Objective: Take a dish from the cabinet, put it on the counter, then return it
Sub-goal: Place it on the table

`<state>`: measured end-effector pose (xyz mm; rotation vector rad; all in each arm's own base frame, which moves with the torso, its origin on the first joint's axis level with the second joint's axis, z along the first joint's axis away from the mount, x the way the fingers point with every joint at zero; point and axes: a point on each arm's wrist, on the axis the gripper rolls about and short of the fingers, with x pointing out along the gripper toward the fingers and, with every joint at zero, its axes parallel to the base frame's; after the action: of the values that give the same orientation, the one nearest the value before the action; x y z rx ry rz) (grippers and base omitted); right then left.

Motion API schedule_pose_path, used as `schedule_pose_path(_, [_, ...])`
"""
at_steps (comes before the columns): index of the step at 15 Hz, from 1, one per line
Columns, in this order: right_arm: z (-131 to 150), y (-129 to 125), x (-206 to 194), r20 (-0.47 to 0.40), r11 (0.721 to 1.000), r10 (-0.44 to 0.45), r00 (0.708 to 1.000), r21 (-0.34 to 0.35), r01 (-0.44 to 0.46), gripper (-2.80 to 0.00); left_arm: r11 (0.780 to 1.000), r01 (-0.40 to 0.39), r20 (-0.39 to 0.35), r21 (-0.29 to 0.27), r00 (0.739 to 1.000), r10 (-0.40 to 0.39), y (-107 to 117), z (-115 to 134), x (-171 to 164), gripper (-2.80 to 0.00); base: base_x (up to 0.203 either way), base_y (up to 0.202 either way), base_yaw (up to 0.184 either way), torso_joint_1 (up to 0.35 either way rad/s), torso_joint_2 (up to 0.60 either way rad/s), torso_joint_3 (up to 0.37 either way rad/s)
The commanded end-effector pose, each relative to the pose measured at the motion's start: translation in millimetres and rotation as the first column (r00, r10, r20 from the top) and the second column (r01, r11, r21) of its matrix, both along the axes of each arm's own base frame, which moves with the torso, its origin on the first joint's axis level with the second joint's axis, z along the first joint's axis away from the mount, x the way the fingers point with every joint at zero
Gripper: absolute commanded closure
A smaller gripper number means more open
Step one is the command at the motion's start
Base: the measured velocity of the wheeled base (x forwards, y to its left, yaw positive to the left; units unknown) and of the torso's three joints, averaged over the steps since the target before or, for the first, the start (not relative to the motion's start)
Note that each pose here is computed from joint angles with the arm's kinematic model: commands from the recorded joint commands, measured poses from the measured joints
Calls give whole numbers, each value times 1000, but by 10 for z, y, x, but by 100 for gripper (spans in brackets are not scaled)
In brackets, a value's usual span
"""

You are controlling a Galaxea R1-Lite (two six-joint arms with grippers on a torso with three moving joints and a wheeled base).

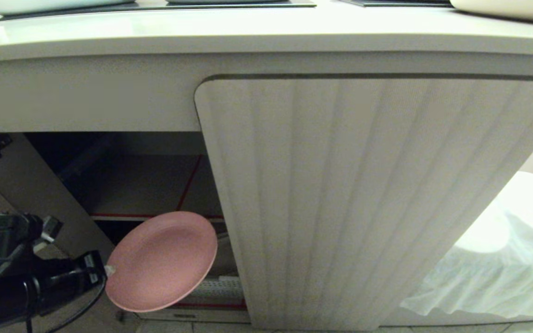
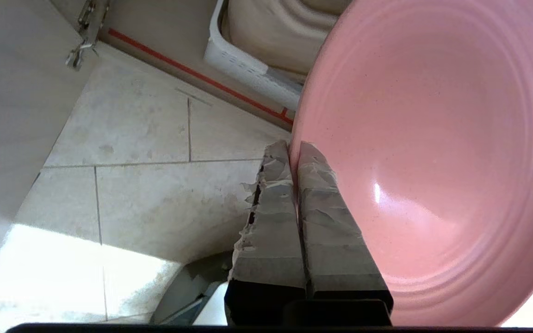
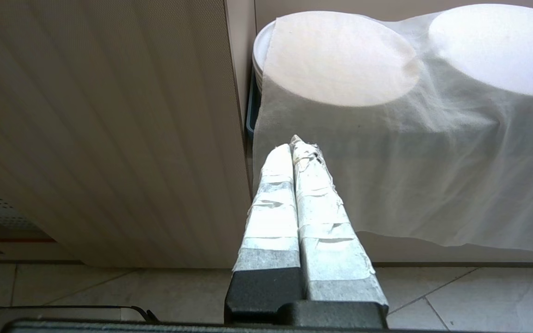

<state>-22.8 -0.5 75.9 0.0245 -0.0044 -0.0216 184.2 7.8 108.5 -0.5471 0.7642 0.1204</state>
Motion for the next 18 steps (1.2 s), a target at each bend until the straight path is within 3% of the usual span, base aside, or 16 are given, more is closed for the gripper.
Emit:
schedule_pose_path(1, [0, 0, 0, 0, 1000, -1, 1000, 0, 1, 0, 1000, 16, 20, -1, 1000, -16, -24, 18, -118, 0, 0, 0, 0, 0, 0, 0])
schedule_pose_path(4, [0, 0, 0, 0, 1000, 2, 1000, 0, -2, 0, 997, 64, 18, 33, 998, -65, -47, -23, -261, 0, 0, 0, 0, 0, 0, 0])
schedule_pose_path(18, [0, 0, 0, 0, 1000, 0, 1000, 0, 0, 0, 982, 184, 12, 38, 983, -185, -192, -204, -808, 0, 0, 0, 0, 0, 0, 0])
